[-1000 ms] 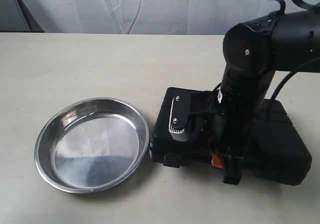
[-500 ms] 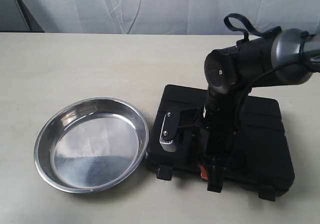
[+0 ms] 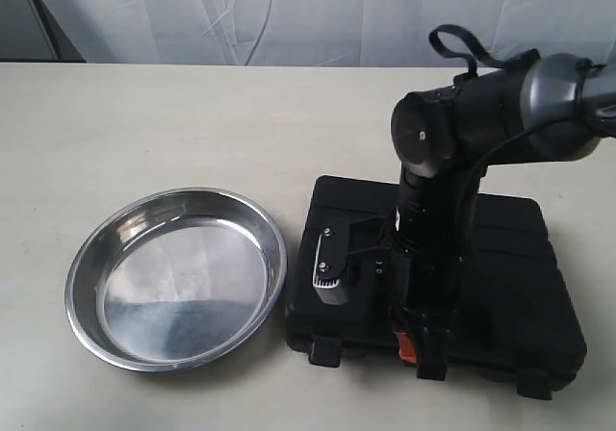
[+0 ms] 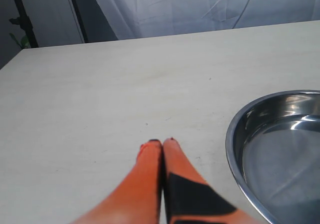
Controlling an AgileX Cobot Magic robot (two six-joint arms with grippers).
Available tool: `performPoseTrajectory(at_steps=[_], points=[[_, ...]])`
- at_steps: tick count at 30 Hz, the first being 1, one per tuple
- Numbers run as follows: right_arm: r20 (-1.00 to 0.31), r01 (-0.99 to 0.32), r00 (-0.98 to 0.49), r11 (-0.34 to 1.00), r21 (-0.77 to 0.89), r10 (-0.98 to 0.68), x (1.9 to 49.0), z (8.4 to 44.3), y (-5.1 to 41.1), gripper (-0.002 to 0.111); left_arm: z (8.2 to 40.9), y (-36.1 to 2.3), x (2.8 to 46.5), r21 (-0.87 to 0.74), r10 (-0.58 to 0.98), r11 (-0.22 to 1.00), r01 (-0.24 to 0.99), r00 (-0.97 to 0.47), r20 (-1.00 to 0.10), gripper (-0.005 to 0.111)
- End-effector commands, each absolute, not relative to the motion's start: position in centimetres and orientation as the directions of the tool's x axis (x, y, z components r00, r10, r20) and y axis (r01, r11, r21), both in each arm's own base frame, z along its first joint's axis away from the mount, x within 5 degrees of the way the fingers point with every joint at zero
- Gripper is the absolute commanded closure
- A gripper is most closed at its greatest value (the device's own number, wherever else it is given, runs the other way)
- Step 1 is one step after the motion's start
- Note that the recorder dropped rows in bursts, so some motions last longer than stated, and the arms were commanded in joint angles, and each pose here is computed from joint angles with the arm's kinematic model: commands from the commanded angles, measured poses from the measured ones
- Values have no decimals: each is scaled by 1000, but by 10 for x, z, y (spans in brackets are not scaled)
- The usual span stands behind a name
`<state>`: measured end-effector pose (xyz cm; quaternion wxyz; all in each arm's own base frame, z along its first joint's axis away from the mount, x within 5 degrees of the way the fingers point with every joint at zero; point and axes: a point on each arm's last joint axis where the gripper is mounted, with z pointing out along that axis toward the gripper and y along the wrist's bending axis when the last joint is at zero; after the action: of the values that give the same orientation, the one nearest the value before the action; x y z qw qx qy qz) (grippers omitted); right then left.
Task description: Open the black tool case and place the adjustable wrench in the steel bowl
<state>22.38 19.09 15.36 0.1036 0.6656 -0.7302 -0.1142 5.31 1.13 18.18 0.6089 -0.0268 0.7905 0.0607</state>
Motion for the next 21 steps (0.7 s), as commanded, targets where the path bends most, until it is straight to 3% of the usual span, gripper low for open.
performPoseTrajectory(at_steps=[1, 9, 15, 21], points=[[-37, -952, -87, 72, 296, -996, 215, 182, 186, 109, 184, 11, 53, 64, 34, 991, -118, -240, -970, 107], [-88, -970, -104, 82, 228, -991, 213, 196, 184, 109, 184, 11, 53, 64, 34, 991, -118, -240, -970, 107], [-7, -967, -100, 96, 238, -995, 210, 197, 175, 109, 184, 11, 53, 64, 34, 991, -118, -240, -970, 107], [-91, -975, -153, 135, 177, -984, 211, 185, 179, 109, 184, 11, 53, 64, 34, 991, -118, -240, -970, 107]])
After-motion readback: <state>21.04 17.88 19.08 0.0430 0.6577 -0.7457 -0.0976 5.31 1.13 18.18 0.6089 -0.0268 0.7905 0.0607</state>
